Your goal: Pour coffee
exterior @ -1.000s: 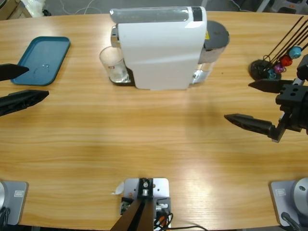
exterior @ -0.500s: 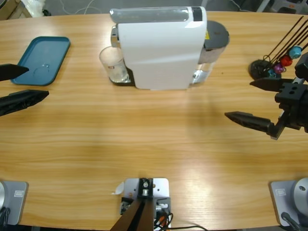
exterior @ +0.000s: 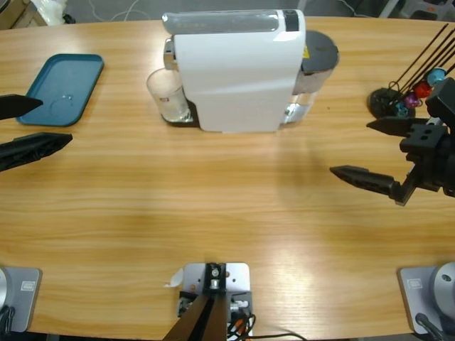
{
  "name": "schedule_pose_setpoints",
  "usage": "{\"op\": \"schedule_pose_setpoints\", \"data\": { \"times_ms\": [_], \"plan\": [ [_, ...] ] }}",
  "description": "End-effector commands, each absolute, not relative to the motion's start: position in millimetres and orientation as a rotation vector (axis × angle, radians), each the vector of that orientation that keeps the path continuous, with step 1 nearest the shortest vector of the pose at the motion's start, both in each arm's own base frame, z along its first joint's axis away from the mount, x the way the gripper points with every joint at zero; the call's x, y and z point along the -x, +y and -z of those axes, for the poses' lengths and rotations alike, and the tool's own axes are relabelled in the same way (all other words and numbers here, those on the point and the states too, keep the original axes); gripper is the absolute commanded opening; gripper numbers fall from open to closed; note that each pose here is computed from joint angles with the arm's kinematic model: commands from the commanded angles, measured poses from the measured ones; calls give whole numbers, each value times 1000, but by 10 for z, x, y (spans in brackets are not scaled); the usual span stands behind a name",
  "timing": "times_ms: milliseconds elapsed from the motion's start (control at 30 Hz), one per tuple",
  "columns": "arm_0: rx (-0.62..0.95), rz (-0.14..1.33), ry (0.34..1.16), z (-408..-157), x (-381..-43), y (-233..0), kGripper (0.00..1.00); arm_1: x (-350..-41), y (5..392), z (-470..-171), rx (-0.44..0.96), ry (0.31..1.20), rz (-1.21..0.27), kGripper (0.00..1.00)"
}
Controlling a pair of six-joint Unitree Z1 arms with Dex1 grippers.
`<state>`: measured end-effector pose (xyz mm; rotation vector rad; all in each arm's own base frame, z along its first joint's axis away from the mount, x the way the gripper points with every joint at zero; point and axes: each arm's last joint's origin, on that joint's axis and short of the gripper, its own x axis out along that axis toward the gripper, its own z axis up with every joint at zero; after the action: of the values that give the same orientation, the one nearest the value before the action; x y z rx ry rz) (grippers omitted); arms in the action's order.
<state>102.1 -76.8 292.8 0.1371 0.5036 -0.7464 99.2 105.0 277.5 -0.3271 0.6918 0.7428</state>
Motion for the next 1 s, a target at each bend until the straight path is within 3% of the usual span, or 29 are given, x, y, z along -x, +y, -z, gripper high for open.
{"op": "schedule_pose_setpoints", "data": {
  "times_ms": [33, 1000],
  "plan": [
    [-154, 745, 553, -2796, -1039, -789, 968, -981, 1055, -2667, 369, 740, -740, 1000],
    [-156, 746, 576, -2778, -1085, -821, 968, -996, 1073, -2663, 381, 752, -741, 1000]
  ]
}}
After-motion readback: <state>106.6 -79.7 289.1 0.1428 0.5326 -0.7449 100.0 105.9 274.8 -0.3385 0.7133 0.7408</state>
